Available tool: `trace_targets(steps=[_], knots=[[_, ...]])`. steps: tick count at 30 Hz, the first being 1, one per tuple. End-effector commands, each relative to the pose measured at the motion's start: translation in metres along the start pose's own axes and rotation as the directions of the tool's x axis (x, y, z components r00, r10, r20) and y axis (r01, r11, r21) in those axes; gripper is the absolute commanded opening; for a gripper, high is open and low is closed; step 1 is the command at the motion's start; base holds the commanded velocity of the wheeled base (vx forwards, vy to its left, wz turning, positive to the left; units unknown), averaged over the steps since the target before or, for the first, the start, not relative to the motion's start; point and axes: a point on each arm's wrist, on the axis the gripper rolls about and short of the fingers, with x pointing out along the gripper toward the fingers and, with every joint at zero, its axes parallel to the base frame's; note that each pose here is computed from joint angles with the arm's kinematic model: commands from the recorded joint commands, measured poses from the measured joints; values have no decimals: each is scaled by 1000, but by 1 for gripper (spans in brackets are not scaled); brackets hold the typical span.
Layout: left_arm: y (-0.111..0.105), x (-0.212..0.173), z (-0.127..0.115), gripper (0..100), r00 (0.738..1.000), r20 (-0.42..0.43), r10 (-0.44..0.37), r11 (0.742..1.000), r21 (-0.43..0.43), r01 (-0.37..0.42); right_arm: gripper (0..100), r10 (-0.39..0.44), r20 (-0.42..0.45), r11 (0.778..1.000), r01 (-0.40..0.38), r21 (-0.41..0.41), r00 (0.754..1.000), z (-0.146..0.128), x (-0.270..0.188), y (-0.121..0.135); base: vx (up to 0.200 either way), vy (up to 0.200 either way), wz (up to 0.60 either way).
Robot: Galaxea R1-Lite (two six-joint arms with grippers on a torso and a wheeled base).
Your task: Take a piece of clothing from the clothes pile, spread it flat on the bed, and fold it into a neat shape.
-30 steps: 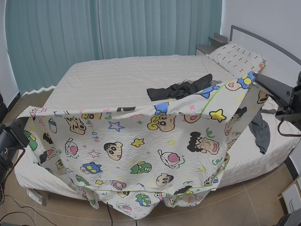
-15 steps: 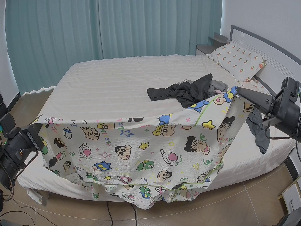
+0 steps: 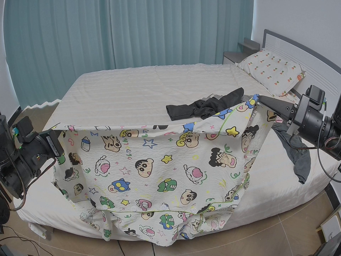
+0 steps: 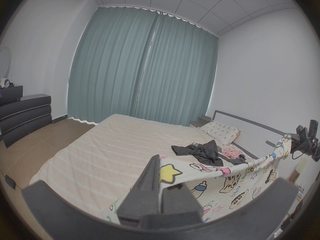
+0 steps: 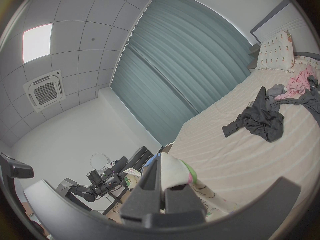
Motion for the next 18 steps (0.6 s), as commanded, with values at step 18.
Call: trace_targets(steps=[18], knots=[[-4, 73, -31, 0, 986, -157, 57, 997, -49, -66, 0, -75, -2, 997, 75, 14, 997, -1, 39, -46, 111, 0, 0]])
